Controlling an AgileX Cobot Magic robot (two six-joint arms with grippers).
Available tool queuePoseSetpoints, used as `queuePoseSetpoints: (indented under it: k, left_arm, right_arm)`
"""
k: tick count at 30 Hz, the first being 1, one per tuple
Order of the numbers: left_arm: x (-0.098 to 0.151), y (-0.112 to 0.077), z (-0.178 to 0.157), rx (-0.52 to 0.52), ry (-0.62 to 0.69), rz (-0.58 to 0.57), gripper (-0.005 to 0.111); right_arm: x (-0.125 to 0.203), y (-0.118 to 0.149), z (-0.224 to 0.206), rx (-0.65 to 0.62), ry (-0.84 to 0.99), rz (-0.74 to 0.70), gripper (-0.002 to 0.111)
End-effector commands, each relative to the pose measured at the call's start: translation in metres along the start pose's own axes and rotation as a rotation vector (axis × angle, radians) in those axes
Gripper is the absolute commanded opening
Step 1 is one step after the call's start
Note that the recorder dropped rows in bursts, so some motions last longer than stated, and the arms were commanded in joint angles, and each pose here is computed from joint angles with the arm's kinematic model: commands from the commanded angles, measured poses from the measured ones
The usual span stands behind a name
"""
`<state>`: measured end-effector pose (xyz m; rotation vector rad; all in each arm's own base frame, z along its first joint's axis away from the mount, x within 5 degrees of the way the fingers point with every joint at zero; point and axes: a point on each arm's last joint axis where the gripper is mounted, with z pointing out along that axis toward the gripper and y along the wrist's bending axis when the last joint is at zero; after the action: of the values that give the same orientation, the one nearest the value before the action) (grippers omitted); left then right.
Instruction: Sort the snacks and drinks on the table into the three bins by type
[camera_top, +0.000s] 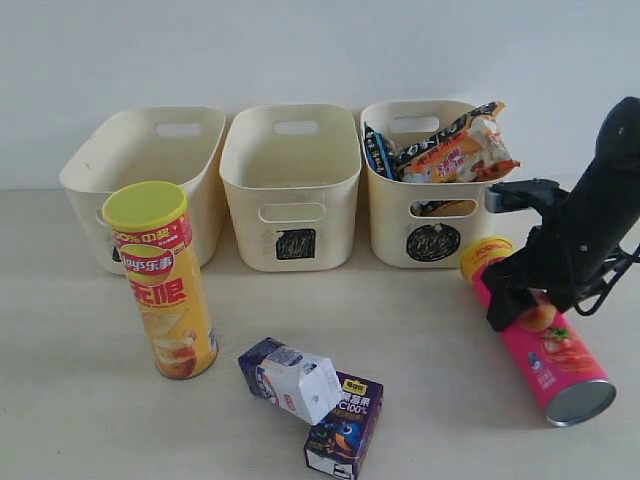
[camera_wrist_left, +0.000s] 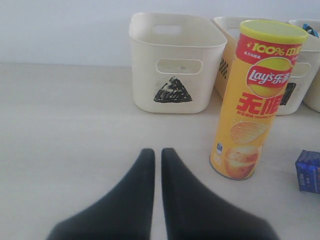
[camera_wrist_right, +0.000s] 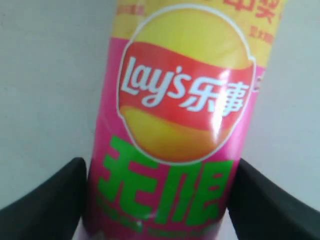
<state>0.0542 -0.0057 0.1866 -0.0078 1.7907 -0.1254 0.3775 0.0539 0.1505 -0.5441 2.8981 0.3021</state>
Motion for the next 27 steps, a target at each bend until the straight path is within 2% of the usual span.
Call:
queuePoseSetpoints:
  k: [1, 12, 21, 27]
  left_arm:
    - [0.000, 0.000, 0.000, -0.002, -0.012, -0.015, 0.004]
    - [0.000, 0.000, 0.000, -0.002, -0.012, -0.015, 0.004]
    - [0.000, 0.000, 0.000, -0.002, -0.012, -0.015, 0.004]
    - [0.000, 0.000, 0.000, -0.002, -0.012, -0.015, 0.004]
  right_arm:
    - [0.002, 0.006, -0.022, 0.003, -0.015, -0.034, 0.000]
    - [0.015, 0.032, -0.089, -0.056, -0.059, -0.118, 0.000]
    - [0.013, 0.065, -0.141, -0.228, -0.325, -0.242, 0.000]
    - [0.003, 0.095, -0.144, -0.294, -0.430, -0.316, 0.000]
